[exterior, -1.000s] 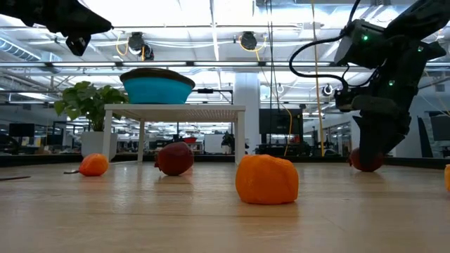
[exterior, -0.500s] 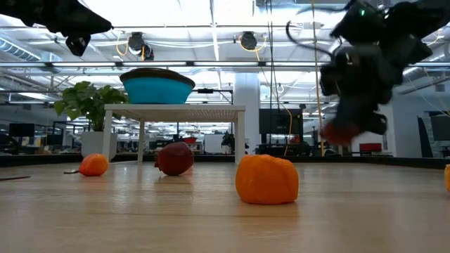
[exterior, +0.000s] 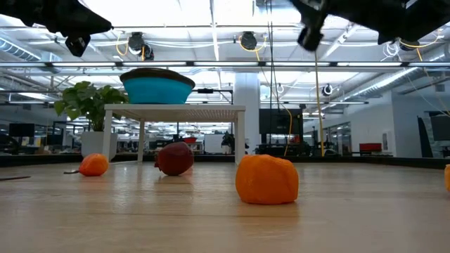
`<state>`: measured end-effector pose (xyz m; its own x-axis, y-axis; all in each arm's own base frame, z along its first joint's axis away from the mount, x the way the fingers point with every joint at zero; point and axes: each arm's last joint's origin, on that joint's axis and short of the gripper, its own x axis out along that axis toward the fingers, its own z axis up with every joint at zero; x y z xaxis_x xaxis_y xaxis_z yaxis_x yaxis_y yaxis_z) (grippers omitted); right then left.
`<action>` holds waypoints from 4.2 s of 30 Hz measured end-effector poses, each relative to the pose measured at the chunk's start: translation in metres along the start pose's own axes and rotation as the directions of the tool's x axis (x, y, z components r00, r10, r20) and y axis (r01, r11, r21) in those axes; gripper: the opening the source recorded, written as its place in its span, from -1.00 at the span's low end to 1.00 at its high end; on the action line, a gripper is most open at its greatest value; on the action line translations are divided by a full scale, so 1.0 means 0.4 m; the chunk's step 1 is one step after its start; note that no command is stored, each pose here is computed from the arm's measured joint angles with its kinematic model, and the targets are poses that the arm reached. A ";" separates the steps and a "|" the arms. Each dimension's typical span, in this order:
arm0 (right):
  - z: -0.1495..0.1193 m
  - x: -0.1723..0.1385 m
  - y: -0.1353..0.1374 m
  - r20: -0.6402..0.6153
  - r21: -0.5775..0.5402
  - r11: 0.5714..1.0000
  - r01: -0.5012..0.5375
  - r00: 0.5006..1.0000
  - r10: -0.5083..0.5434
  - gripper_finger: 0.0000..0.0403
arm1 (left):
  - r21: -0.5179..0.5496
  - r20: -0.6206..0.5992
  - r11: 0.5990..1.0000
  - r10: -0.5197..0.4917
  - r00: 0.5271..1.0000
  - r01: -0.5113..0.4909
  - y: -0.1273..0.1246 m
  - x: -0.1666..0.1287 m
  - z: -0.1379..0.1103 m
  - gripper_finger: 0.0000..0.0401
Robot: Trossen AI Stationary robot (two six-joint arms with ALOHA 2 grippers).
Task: Pick & Place Fruit
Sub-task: Put the right pomegranate into the blue strainer bowl on the shelf
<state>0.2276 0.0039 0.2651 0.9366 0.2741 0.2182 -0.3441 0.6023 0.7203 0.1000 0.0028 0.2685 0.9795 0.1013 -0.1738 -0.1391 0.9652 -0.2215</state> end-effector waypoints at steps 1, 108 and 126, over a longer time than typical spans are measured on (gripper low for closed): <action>0.006 0.000 0.008 0.026 -0.019 0.999 -0.033 0.999 0.034 -0.07 | 0.000 0.000 1.000 0.000 1.000 0.000 0.000 0.000 0.000 -0.90; -0.031 -0.001 -0.050 -0.053 0.214 0.948 0.235 0.972 -0.229 -0.05 | -0.028 0.254 0.983 -0.170 0.952 0.183 -0.050 0.296 0.032 -0.91; -0.058 0.077 -0.101 -0.008 0.382 0.918 0.107 0.994 -0.112 -0.04 | 0.233 0.021 0.956 -0.186 0.982 0.176 -0.128 0.436 0.148 -0.91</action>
<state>0.2687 0.0053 0.2272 0.9686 0.2113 0.1307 -0.1909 0.2959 0.9359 0.2867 -0.0147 0.3063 0.9911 -0.0752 -0.1096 0.0735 0.9971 -0.0193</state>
